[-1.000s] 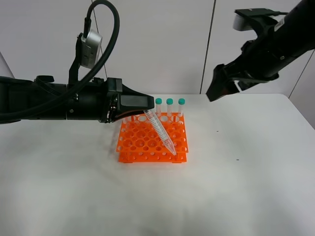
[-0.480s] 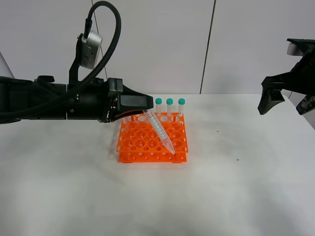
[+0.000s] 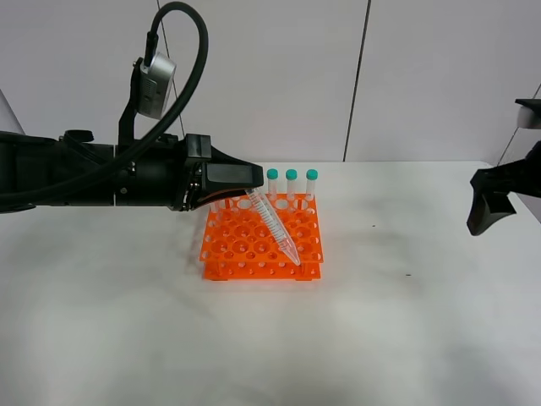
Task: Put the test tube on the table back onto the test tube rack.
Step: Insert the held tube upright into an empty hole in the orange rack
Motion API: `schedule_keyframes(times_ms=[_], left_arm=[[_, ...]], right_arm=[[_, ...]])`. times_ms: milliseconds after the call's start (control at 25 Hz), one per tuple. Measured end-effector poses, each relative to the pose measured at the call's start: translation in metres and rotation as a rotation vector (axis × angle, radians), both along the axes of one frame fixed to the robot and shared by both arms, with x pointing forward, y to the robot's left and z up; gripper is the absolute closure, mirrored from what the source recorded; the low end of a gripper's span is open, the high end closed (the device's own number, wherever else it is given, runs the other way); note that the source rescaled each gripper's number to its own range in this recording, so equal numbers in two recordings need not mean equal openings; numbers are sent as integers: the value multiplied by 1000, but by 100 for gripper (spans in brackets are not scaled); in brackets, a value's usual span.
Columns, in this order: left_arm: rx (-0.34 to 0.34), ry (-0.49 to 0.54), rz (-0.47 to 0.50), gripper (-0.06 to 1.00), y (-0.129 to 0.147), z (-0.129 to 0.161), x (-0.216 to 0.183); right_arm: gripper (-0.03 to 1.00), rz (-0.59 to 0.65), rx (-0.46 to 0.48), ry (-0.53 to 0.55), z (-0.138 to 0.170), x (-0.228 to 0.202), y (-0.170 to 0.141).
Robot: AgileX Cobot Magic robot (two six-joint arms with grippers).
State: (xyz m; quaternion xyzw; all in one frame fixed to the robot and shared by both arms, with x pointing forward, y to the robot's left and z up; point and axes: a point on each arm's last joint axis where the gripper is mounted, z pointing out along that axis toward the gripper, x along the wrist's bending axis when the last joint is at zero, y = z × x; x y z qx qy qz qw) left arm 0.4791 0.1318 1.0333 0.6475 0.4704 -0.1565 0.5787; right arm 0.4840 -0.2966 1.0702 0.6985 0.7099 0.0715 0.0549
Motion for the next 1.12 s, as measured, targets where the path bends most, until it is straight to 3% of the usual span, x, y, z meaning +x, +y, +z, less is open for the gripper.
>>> schedule_keyframes(times_ms=[280,600,840,1120], left_arm=[[-1,0,0,94,0,0,0],[-1,0,0,94,0,0,0],[0,0,1,94,0,0,0],[0,0,2,94,0,0,0]], right_arm=[[3,-7,7,-106,-3,-98,1],[3,-8,6,-500,-23,-182,1],[3,-8,7,-707,-20,-212,1],[3,-2,9,-729,-19,-216,1]])
